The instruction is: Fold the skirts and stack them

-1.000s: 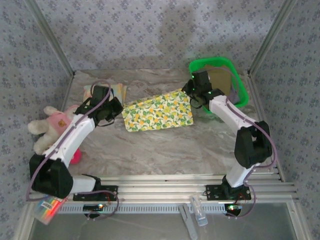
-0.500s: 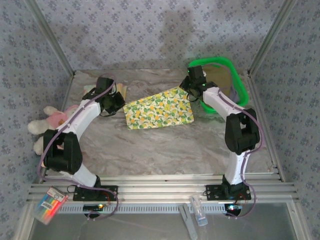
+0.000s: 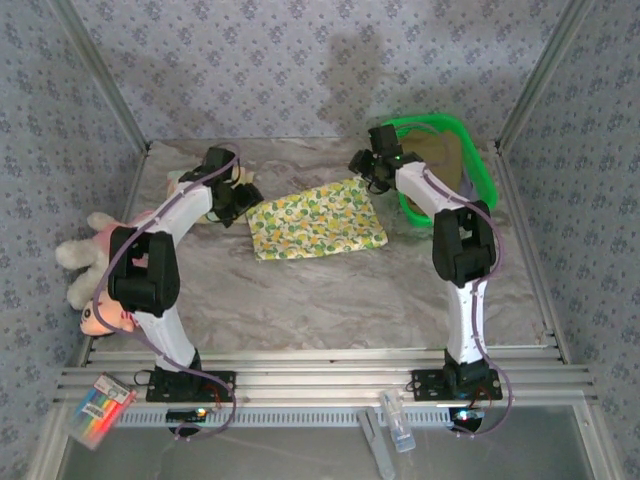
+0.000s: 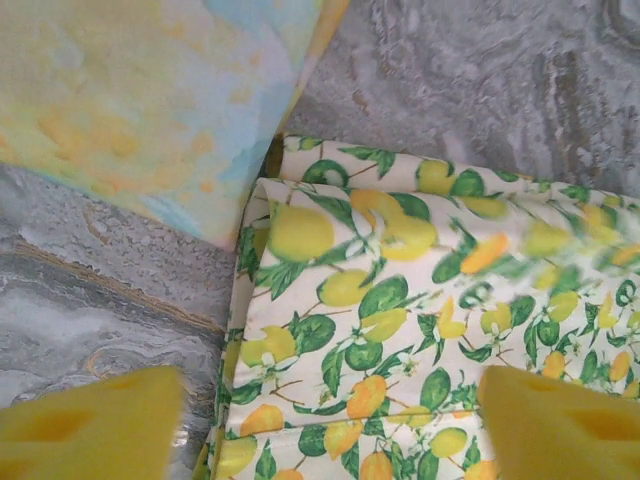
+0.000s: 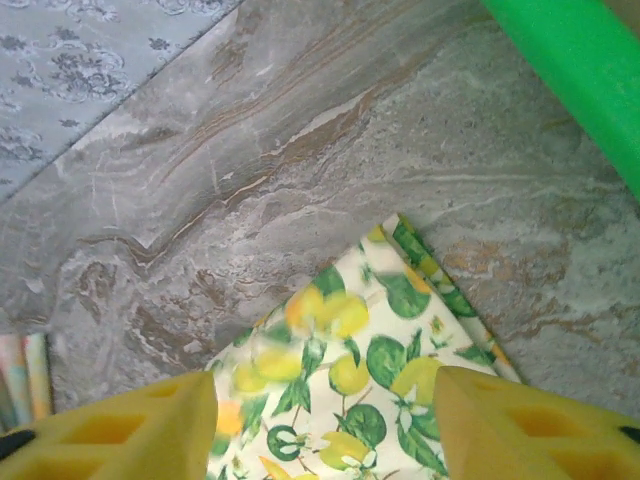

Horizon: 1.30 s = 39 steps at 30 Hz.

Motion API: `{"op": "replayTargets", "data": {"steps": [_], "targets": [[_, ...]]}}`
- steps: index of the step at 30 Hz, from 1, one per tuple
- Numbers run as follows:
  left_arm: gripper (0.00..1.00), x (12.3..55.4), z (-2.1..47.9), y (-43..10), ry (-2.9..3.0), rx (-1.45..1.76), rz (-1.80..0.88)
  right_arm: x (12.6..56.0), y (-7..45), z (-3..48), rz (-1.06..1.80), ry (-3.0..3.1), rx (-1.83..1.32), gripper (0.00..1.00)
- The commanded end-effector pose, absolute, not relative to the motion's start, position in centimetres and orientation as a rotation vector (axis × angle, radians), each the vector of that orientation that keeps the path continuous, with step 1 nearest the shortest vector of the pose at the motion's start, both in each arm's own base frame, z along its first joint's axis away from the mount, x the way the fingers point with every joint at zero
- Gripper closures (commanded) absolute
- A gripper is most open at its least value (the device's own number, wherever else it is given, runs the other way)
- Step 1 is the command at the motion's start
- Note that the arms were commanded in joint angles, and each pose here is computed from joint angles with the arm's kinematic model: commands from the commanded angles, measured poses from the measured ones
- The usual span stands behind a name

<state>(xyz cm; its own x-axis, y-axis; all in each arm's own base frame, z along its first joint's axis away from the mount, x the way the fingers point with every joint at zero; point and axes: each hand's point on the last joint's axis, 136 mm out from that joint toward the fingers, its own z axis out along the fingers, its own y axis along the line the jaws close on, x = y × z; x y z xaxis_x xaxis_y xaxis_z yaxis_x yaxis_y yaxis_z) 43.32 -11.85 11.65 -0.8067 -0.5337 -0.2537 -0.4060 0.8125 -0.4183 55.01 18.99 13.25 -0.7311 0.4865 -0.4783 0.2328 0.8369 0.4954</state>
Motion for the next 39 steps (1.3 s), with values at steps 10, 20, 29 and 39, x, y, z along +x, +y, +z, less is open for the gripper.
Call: {"op": "replayTargets", "data": {"steps": [10, 20, 29, 39], "targets": [[0.0, 41.9, 12.3, -19.3, 2.718, -0.404, -0.636, 49.2, 24.2, 13.4, 0.699, 2.518, 0.218, 0.0], [0.0, 43.4, 5.7, -23.2, 2.879, -0.357, -0.721, 47.1, 25.9, 7.4, 0.757, 2.699, 0.198, 0.0], [0.0, 36.8, 1.8, -24.8, 3.012, -0.301, -0.654, 39.3, 23.1, 3.5, 0.685, 2.899, 0.139, 0.0], [0.0, 30.2, 7.3, -24.9, 2.918, -0.282, -0.776, 31.7, 20.7, 5.7, 0.711, 2.849, 0.196, 0.0]]}}
